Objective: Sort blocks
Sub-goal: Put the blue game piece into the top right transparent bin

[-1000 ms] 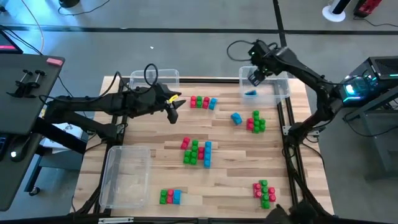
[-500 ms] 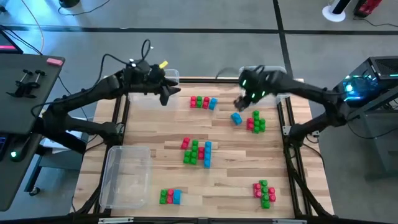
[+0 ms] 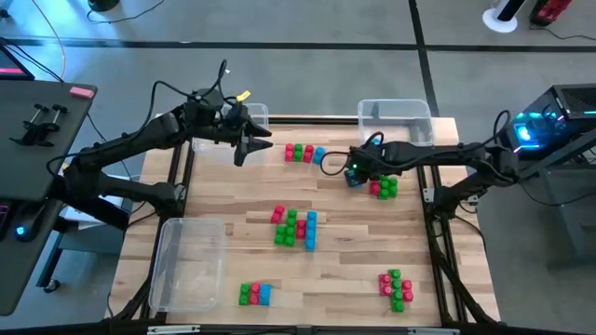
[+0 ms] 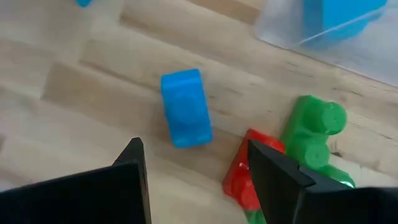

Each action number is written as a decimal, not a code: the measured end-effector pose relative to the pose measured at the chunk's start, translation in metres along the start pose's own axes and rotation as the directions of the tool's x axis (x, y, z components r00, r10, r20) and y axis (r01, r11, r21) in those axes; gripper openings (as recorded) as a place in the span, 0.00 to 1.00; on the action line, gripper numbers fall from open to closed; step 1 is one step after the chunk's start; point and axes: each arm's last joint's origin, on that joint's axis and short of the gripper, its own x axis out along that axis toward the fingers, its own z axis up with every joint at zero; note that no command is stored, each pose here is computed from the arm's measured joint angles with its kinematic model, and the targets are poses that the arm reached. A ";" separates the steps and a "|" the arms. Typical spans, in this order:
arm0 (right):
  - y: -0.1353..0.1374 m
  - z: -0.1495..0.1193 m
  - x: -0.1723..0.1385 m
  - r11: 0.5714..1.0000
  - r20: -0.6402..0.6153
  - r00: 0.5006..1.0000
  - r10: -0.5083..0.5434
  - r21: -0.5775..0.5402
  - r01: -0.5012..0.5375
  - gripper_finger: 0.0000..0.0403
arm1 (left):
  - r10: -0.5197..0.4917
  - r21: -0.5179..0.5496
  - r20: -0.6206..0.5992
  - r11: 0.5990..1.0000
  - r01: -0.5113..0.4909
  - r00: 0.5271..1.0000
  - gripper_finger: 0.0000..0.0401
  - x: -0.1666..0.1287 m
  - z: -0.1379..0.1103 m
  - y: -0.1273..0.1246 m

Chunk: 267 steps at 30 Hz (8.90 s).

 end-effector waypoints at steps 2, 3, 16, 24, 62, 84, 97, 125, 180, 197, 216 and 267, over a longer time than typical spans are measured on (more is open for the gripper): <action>-0.002 -0.002 0.006 1.000 0.021 1.000 -0.013 0.006 0.013 0.38 | -0.003 -0.005 0.008 1.000 0.003 1.000 0.42 0.000 0.001 -0.001; -0.001 -0.002 0.009 1.000 0.034 0.999 -0.008 0.002 0.008 0.38 | -0.004 -0.002 0.014 1.000 0.004 1.000 0.42 0.000 0.001 -0.001; 0.010 0.001 0.068 0.996 0.049 0.999 -0.013 -0.088 0.017 0.38 | 0.049 -0.069 0.051 0.997 -0.046 0.997 0.42 0.000 0.005 0.000; 0.012 0.002 0.084 0.988 -0.002 1.000 -0.021 -0.152 0.021 0.32 | 0.051 -0.081 0.050 0.996 -0.047 0.997 0.42 0.000 0.005 0.000; -0.095 0.088 -0.098 0.967 0.363 0.897 -0.251 0.139 0.214 0.47 | 0.082 0.034 0.254 0.995 -0.093 0.964 0.42 -0.031 0.023 -0.011; 0.113 -0.046 -0.062 0.949 -0.076 0.957 0.280 0.171 -0.264 0.56 | 0.097 0.113 0.163 0.987 -0.116 0.982 0.42 -0.029 0.014 -0.009; 0.169 -0.079 -0.010 0.918 -0.183 0.959 0.217 0.372 -0.137 0.56 | 0.097 0.169 0.163 0.978 -0.125 0.982 0.42 -0.029 0.014 -0.009; 0.157 -0.074 0.002 0.969 -0.283 0.959 -0.032 0.227 0.099 0.56 | 0.101 0.163 0.135 0.979 -0.123 0.986 0.42 -0.029 0.012 -0.009; 0.152 -0.051 0.001 0.998 -0.261 0.964 -0.060 -0.005 0.061 0.56 | 0.106 0.135 0.135 0.983 -0.124 0.985 0.42 -0.029 0.011 -0.008; 0.162 -0.083 -0.002 0.979 -0.352 0.936 0.026 0.198 0.047 0.56 | 0.105 0.135 0.135 0.983 -0.123 0.985 0.42 -0.029 0.011 -0.008; 0.146 -0.116 0.027 0.979 -0.370 0.928 -0.039 0.171 0.110 0.24 | 0.104 0.161 0.142 0.979 -0.127 0.984 0.42 -0.029 0.012 -0.009; -0.127 0.108 -0.145 0.987 0.507 0.861 0.044 0.110 -0.115 0.50 | 0.198 -0.174 -0.012 0.965 -0.197 0.980 0.41 0.084 0.021 -0.010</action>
